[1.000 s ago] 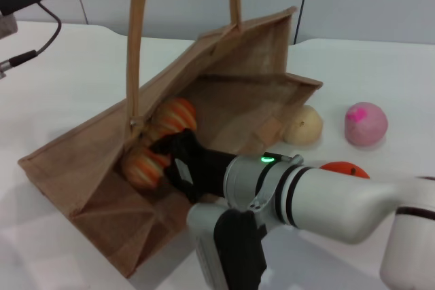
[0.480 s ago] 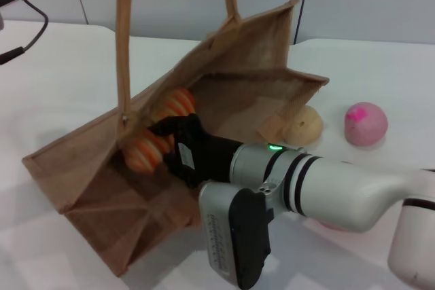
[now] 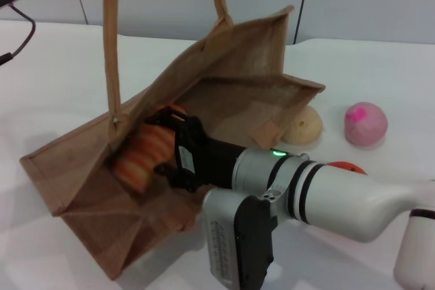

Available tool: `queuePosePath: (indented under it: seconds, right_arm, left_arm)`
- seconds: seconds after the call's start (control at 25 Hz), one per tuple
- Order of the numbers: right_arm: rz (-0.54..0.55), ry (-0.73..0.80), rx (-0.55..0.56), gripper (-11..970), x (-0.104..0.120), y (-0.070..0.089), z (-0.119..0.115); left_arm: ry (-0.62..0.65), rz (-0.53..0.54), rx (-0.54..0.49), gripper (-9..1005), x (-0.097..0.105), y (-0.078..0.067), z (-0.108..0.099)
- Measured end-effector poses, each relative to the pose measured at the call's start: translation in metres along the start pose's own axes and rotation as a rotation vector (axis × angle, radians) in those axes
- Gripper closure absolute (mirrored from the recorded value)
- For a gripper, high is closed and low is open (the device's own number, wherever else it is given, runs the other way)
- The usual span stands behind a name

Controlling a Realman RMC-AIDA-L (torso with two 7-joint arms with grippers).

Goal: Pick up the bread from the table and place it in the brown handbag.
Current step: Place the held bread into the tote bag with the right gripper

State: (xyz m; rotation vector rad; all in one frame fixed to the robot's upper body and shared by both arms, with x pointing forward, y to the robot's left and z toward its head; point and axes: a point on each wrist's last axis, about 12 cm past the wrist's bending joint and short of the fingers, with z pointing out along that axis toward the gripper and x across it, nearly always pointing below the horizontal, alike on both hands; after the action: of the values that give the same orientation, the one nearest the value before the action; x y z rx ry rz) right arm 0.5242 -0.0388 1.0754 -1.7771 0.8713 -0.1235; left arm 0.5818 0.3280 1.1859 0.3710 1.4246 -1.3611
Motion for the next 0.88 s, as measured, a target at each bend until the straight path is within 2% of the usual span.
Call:
queuePosePath:
  seconds: [0.04,0.28,0.56,0.72,0.88]
  right_arm:
    - [0.0,0.001,0.004,147,0.0,0.0,-0.001]
    - [-0.004,0.028,0.088,57,0.001,-0.003,-0.017]
    - [0.051,0.069,0.194,59,0.014,-0.009,-0.034]
    - [0.113,0.118,0.294,60,0.031,-0.014,-0.05]
    - [0.25,0.146,0.474,61,0.05,-0.017,-0.072]
  left_arm:
    - [-0.006,0.001,-0.005,875,0.0,0.0,-0.002]
    - [-0.034,0.017,-0.036,875,0.001,0.0,-0.015]
    - [-0.051,0.053,-0.084,875,0.006,0.002,-0.027]
    - [-0.065,0.072,-0.152,876,0.016,0.009,-0.029]
    - [-0.074,0.088,-0.241,875,0.026,0.017,-0.031]
